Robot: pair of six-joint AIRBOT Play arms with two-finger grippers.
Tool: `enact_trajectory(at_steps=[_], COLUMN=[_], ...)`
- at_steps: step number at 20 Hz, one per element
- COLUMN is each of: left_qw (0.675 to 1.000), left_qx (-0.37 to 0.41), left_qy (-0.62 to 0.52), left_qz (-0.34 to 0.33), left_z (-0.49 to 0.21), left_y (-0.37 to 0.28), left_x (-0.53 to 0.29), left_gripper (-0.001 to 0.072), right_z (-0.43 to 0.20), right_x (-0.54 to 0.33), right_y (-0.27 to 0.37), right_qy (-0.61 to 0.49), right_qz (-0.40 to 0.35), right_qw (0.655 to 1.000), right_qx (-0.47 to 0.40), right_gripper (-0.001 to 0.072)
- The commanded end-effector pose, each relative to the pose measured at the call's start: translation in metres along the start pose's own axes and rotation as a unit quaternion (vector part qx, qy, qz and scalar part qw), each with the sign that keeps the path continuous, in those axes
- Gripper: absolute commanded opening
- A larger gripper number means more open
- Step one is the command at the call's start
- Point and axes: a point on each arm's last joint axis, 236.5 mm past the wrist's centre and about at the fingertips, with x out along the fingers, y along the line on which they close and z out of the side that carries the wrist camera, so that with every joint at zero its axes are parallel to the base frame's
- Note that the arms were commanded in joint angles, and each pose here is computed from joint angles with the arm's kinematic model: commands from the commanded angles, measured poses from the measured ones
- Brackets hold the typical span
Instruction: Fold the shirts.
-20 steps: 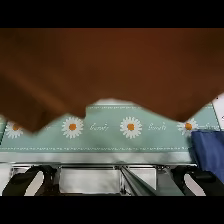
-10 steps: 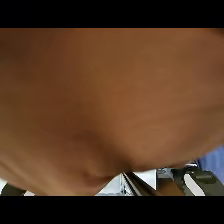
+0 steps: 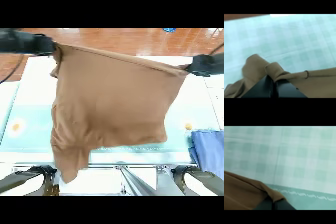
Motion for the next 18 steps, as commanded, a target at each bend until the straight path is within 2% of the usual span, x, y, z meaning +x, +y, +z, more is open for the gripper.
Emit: enact_trajectory(at_steps=[1,7,8,9,10,11,13,16,18], left_qw=[0.994,0.974,0.972,0.971,0.97,0.97,0.968,0.941,0.917], left_qx=[-0.076,-0.164,-0.173,-0.173,-0.172,-0.164,-0.148,-0.184,-0.217], left_qy=[0.068,0.122,0.128,0.135,0.145,0.16,0.2,0.282,0.332], left_qz=[-0.049,-0.094,-0.094,-0.094,-0.093,-0.084,-0.042,0.04,0.04], left_z=[-0.021,-0.039,-0.044,-0.048,-0.052,-0.055,-0.063,-0.096,-0.131], left_y=[0.014,0.016,0.017,0.017,0.019,0.027,0.066,0.141,0.16], left_x=[0.112,0.192,0.197,0.199,0.196,0.188,0.156,0.082,0.037], left_gripper=[0.0024,0.0025,0.0068,0.0282,0.0505,0.0512,0.0511,0.0511,0.0511], right_z=[0.02,0.048,0.052,0.053,0.055,0.055,0.046,-0.001,-0.053], right_x=[0.088,0.176,0.187,0.194,0.195,0.192,0.168,0.106,0.072], right_y=[-0.049,-0.074,-0.073,-0.073,-0.077,-0.082,-0.105,-0.169,-0.206], right_qy=[0.029,0.047,0.043,0.04,0.036,0.035,0.052,0.117,0.168], right_qz=[0.011,0.053,0.064,0.071,0.073,0.071,0.059,-0.015,-0.079], right_qw=[0.996,0.987,0.983,0.979,0.977,0.976,0.976,0.972,0.958], right_qx=[0.084,0.148,0.166,0.186,0.197,0.203,0.205,0.203,0.218], right_gripper=[0.0025,0.0025,0.0032,0.0147,0.0354,0.0417,0.0416,0.0414,0.0409])
